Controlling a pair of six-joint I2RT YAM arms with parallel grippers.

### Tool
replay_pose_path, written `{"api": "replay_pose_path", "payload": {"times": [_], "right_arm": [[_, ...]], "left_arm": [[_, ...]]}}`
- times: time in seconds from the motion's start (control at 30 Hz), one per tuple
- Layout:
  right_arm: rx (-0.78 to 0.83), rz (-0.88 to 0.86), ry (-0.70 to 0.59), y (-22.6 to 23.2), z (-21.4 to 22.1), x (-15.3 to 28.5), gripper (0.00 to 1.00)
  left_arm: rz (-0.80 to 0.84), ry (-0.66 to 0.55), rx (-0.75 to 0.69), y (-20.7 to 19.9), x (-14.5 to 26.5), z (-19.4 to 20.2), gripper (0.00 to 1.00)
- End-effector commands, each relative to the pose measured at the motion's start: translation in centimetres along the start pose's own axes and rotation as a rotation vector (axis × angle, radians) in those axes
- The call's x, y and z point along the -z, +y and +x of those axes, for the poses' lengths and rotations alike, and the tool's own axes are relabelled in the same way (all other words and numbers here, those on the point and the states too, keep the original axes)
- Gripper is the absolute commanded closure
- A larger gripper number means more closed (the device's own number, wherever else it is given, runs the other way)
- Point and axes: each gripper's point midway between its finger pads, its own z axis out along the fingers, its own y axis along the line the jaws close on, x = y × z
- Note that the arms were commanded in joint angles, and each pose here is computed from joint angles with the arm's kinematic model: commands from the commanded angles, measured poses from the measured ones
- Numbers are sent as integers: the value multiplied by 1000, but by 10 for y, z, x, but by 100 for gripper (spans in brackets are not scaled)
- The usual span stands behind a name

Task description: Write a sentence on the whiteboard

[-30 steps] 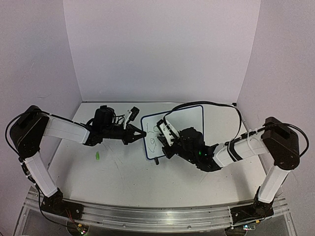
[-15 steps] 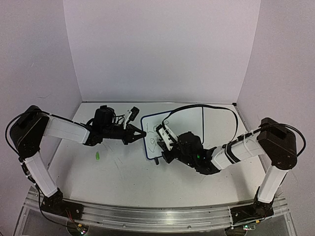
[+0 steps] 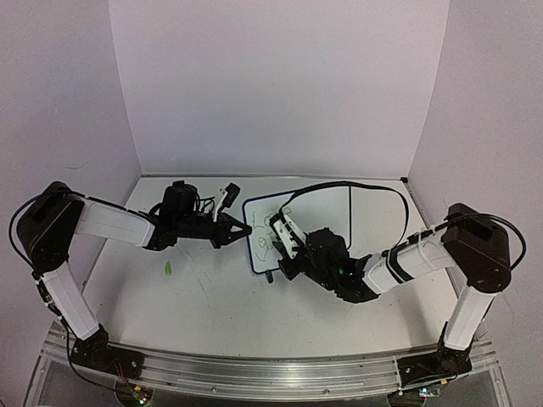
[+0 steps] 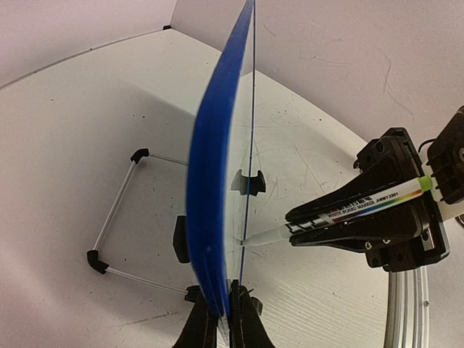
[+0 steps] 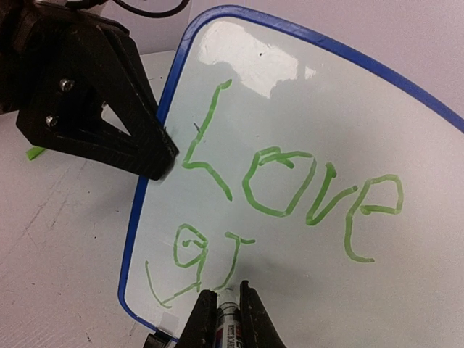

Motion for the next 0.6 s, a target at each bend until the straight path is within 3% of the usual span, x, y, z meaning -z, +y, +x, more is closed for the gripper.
{"api": "replay_pose_path", "payload": {"times": [0.0,0.57], "right_arm": [[-16,102,-83,-24,-32,-2,100],[-44,173,-116,-44,-43,6,100]], "left_arm": [[-51,12,-60,12,-1,-2,100],[-49,15,-58,12,-1,-1,100]]}}
